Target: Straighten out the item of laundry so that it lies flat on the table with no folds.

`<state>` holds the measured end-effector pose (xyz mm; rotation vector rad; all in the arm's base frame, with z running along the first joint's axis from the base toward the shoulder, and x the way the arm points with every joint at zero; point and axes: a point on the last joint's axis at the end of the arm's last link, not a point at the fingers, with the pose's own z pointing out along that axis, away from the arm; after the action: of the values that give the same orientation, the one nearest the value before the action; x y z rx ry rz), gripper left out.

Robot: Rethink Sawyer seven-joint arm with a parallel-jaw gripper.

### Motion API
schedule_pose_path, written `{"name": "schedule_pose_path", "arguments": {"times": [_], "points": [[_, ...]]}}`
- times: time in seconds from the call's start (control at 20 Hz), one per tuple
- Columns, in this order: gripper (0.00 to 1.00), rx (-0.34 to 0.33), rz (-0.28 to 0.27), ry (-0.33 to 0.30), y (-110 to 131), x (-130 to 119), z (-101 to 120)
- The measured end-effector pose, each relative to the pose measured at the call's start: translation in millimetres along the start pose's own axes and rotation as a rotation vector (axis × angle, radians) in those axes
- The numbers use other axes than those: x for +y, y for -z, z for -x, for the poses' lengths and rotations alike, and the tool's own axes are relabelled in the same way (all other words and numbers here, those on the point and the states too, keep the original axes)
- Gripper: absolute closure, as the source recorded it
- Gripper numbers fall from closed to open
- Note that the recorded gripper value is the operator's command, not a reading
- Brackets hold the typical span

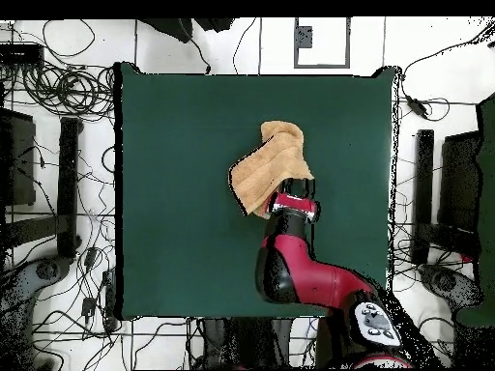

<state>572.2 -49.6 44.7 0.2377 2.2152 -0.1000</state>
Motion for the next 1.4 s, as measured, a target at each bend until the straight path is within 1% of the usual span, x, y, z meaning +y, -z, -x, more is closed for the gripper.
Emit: {"name": "schedule_pose_path", "arguments": {"times": [0.3, 0.45, 0.75, 1.05, 1.1, 1.4], "points": [[0.00, -0.048, -0.017, -0.002, -17.9, -17.5, 19.4], [0.00, -0.051, -0.017, -0.002, -21.2, -17.5, 20.1], [0.00, -0.060, -0.032, -0.020, -24.7, -13.3, 24.0], [0.00, -0.078, -0.058, -0.043, -25.2, 1.9, 36.1], [1.00, -0.080, -0.061, -0.047, -25.1, 4.0, 37.5], [1.00, -0.083, -0.069, -0.052, -24.2, 4.6, 39.8]]}}
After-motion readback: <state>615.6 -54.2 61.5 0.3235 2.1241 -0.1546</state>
